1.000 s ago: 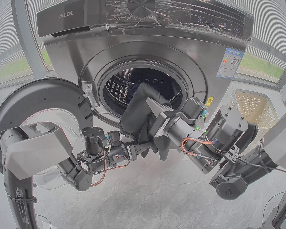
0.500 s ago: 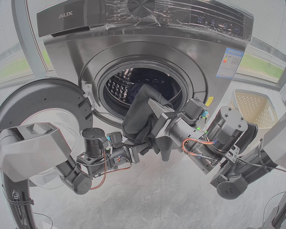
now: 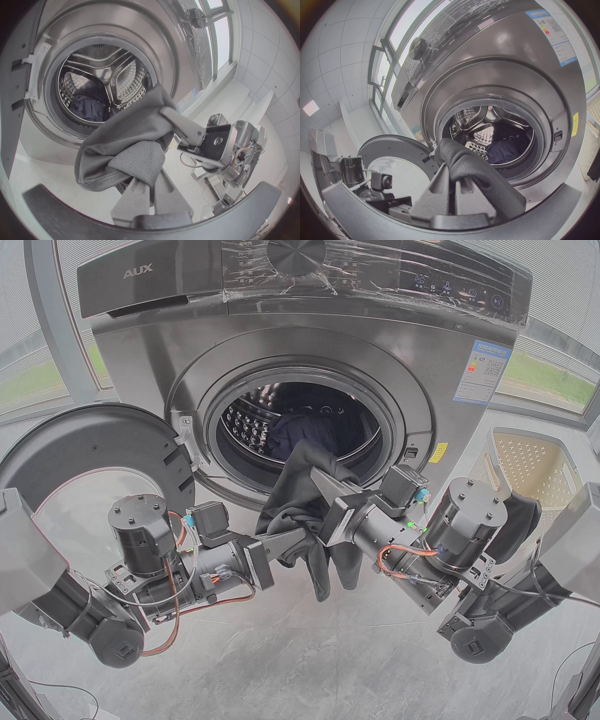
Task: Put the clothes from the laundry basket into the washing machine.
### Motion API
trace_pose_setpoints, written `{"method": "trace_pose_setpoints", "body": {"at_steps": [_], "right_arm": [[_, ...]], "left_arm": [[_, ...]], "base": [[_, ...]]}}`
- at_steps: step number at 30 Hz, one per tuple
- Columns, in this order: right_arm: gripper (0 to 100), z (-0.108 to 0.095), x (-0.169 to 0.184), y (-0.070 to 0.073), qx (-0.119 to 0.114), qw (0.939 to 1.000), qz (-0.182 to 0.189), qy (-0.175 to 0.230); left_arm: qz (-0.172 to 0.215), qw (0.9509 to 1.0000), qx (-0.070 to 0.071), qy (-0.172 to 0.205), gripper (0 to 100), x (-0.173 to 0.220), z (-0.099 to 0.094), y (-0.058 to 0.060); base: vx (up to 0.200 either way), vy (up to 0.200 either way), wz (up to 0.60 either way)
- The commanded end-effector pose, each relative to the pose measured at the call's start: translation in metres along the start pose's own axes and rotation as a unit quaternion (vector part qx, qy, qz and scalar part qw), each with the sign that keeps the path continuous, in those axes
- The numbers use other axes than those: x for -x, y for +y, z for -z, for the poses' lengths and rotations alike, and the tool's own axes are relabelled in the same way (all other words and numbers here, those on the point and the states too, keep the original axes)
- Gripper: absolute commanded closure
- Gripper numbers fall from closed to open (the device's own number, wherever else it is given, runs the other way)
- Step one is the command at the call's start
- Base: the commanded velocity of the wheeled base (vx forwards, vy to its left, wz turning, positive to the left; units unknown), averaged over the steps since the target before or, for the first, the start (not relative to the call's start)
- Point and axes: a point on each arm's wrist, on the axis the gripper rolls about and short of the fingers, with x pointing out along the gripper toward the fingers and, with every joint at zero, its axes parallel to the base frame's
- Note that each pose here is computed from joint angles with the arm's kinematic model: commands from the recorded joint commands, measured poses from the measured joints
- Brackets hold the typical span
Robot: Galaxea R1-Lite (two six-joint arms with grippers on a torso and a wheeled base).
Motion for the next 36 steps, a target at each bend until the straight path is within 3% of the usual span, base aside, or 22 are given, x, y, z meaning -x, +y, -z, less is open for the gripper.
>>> {"method": "trace_pose_setpoints", "body": {"at_steps": [1, 4, 5, 11, 17, 22, 24, 31, 36], "right_arm": [[100, 0.008, 0.003, -0.001, 0.002, 0.9998, -0.003, 0.017], [100, 0.01, 0.006, -0.001, 0.002, 0.9998, -0.004, 0.019], [0, 0.01, 0.008, -0.002, 0.003, 0.9998, -0.008, 0.017], [0, 0.014, 0.012, -0.003, 0.004, 0.9995, -0.011, 0.029], [0, 0.03, 0.036, -0.017, 0.035, 0.996, 0.008, 0.082], [0, 0.034, 0.049, -0.025, 0.041, 0.9939, 0.021, 0.1], [0, 0.034, 0.059, -0.032, 0.044, 0.9919, 0.033, 0.114], [0, 0.041, 0.08, -0.041, 0.059, 0.9848, 0.048, 0.156], [0, 0.053, 0.087, -0.038, 0.062, 0.9803, 0.041, 0.183]], "left_arm": [[0.015, 0.9997, -0.008, -0.015, 100, 0.01, -0.008, -0.013], [0.018, 0.9996, -0.01, -0.019, 100, 0.012, -0.009, -0.015], [0.019, 0.9995, -0.011, -0.021, 100, 0.015, -0.009, -0.017], [0.024, 0.9989, -0.016, -0.036, 100, 0.025, -0.013, -0.021], [0.037, 0.996, -0.031, -0.075, 100, 0.037, -0.03, -0.031], [0.038, 0.994, -0.038, -0.095, 100, 0.042, -0.039, -0.036], [0.028, 0.9909, -0.043, -0.125, 100, 0.041, -0.046, -0.038], [0.029, 0.9873, -0.053, -0.147, 100, 0.039, -0.046, -0.038], [0.021, 0.985, -0.063, -0.159, 100, 0.035, -0.05, -0.036]], "base": [[0.0, 0.0, 0.0], [0.0, 0.0, 0.0], [0.0, 0.0, 0.0], [0.0, 0.0, 0.0], [0.0, 0.0, 0.0], [0.0, 0.0, 0.0], [0.0, 0.0, 0.0], [0.0, 0.0, 0.0], [0.0, 0.0, 0.0]]}}
